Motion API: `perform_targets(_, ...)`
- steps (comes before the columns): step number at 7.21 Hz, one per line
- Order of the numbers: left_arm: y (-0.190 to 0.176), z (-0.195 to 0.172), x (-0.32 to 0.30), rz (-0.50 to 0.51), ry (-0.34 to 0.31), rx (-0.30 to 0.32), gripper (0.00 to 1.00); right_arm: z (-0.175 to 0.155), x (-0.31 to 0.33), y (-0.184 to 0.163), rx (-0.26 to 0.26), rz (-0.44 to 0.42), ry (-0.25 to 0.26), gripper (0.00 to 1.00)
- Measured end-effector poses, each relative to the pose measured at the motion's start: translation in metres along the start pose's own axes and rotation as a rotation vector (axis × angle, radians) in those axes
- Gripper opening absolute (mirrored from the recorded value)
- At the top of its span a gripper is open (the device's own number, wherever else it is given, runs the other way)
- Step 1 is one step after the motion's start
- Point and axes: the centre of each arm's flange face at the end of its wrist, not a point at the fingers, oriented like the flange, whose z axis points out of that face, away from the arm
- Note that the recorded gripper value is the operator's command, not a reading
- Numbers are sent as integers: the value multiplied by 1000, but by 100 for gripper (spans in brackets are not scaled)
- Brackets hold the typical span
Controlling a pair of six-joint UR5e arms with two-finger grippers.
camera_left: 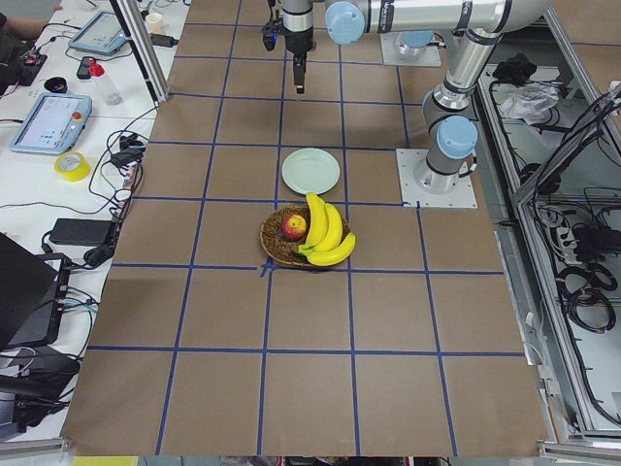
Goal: Collect all strawberries into plate
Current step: 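Move the right gripper down over the cluster of red strawberries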
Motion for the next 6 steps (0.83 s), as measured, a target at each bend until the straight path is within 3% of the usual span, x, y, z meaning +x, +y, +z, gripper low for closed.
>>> perform_targets(1,0,0,0,0,0,-1,100,19,0,4,9,-2,5,82)
perform_targets(2,0,1,0,1,1,-2,100,33,1,5,3,0,13,73)
perform_targets(6,-2,3,0,2,2,-5,100,53,5,10,-36,-5,39,21)
